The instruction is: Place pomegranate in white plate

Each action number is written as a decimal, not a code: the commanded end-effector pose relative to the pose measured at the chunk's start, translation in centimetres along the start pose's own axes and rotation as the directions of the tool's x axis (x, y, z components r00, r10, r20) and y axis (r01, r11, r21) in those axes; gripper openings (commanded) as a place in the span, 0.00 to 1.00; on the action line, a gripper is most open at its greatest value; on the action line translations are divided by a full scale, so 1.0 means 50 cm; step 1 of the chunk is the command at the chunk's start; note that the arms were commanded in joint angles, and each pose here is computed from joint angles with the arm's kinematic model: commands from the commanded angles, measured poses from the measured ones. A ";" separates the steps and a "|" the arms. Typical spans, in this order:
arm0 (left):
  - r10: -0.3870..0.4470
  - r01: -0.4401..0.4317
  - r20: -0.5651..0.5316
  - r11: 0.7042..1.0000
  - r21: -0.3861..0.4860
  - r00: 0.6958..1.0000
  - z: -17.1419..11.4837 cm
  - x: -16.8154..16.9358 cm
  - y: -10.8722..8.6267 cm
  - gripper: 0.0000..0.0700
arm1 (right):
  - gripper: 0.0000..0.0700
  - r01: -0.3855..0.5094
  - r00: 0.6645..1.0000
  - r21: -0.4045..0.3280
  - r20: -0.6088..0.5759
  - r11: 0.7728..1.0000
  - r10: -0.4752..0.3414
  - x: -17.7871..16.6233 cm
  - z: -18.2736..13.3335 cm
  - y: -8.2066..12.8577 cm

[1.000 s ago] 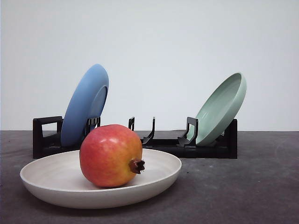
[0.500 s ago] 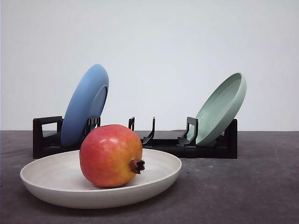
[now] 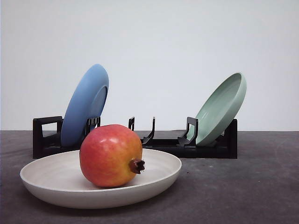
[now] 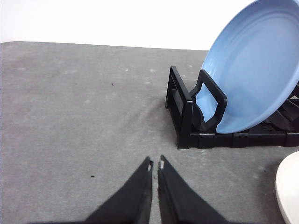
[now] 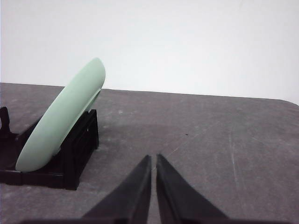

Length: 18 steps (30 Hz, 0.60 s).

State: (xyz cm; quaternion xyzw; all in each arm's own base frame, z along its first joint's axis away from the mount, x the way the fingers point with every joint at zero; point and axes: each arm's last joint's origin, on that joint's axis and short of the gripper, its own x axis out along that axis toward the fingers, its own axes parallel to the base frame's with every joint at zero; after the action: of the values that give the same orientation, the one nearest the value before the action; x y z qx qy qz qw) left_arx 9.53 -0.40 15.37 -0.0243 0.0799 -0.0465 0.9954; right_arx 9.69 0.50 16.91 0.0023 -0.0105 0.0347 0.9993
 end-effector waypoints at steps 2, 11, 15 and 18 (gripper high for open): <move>-0.002 0.002 0.006 1.000 0.010 1.000 -0.003 0.002 0.000 0.00 | 0.02 0.001 1.000 0.010 0.006 1.000 -0.001 0.000 -0.001 0.000; -0.002 0.002 0.007 1.000 0.010 1.000 -0.003 0.002 0.000 0.00 | 0.02 0.001 1.000 0.010 0.006 1.000 -0.001 0.000 -0.001 0.000; -0.002 0.002 0.006 1.000 0.010 1.000 -0.003 0.002 0.000 0.00 | 0.02 0.001 1.000 0.010 0.006 1.000 -0.001 0.000 -0.001 0.000; -0.002 0.002 0.006 1.000 0.010 1.000 -0.003 0.002 0.000 0.00 | 0.02 0.001 1.000 0.010 0.006 1.000 -0.001 0.000 -0.001 0.000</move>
State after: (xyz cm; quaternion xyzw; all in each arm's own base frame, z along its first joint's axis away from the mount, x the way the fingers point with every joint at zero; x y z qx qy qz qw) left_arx 9.53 -0.40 15.37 -0.0244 0.0799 -0.0465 0.9954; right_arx 9.69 0.50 16.91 0.0023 -0.0105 0.0347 0.9993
